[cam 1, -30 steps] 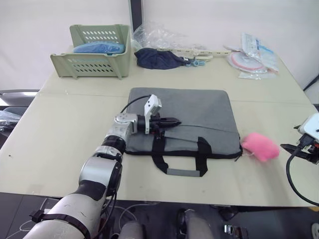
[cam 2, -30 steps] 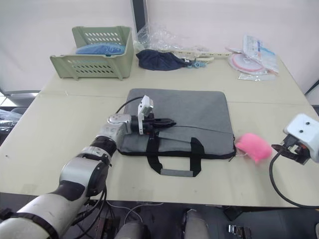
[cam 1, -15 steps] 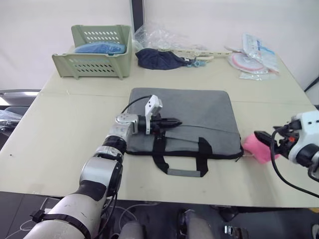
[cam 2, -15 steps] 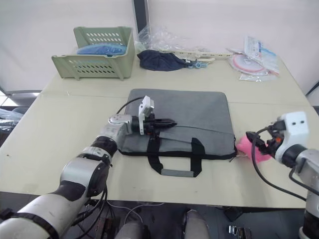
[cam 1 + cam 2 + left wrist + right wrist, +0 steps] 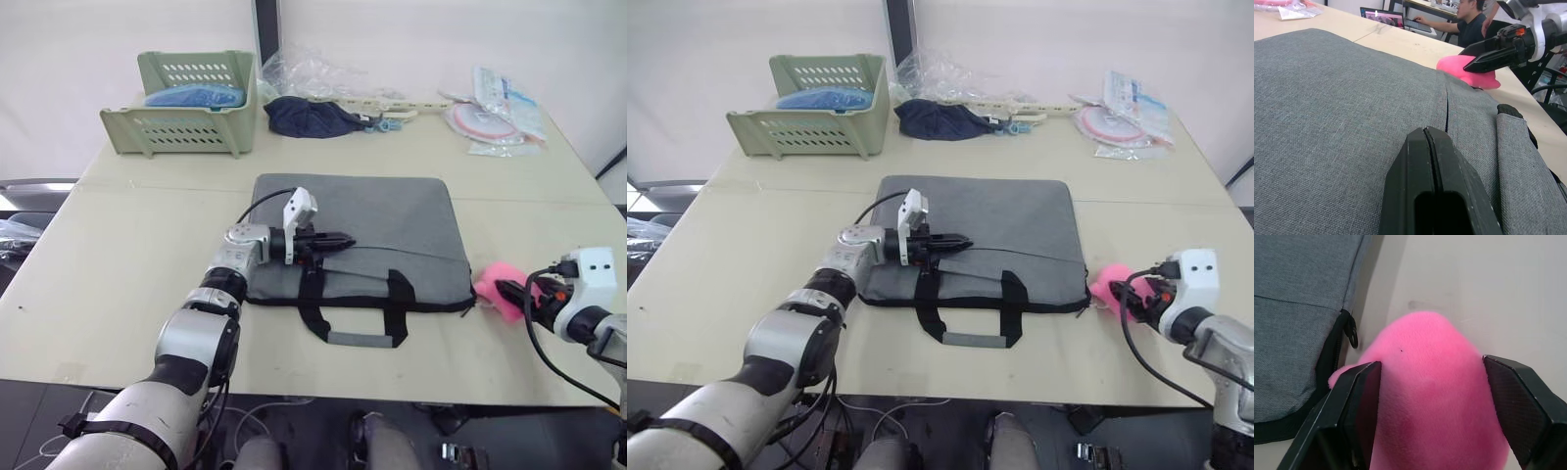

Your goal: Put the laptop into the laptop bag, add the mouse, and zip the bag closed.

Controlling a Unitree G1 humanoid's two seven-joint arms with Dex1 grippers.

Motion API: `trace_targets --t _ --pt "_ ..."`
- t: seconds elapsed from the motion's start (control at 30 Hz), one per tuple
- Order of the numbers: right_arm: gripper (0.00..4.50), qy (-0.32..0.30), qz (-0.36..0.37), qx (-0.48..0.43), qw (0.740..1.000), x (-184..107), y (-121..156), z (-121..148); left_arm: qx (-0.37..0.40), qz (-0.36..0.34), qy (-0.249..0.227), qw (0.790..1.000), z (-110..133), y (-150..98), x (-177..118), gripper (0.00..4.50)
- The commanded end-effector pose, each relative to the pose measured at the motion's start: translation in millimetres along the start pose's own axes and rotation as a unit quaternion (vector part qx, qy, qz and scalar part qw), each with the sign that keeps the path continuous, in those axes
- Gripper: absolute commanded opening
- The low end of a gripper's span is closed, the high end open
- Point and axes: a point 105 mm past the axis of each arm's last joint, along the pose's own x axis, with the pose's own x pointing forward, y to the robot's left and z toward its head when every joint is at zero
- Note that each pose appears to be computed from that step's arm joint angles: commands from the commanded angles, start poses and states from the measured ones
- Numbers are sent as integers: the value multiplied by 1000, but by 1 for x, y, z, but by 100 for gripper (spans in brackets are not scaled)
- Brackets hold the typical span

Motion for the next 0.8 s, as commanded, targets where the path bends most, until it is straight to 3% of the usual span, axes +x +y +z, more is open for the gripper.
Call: trace_targets --t 0.03,0.27,0.37,0.53,0.8 --pt "363 -7 -9 -10 1000 1 -6 2 -75 -5 63 995 -50 -11 -3 0" --pt "363 39 5 -2 999 7 -3 -25 -74 -3 62 995 -51 -10 -4 0" --pt "274 58 9 -8 998 5 0 -33 -74 -1 63 995 -52 -10 -5 0" --pt "62 53 -2 -10 999 2 -3 -28 -75 0 63 995 -53 -10 -6 0" --pt "62 17 -15 -28 999 1 -8 -1 -74 0 62 995 -52 -10 -4 0"
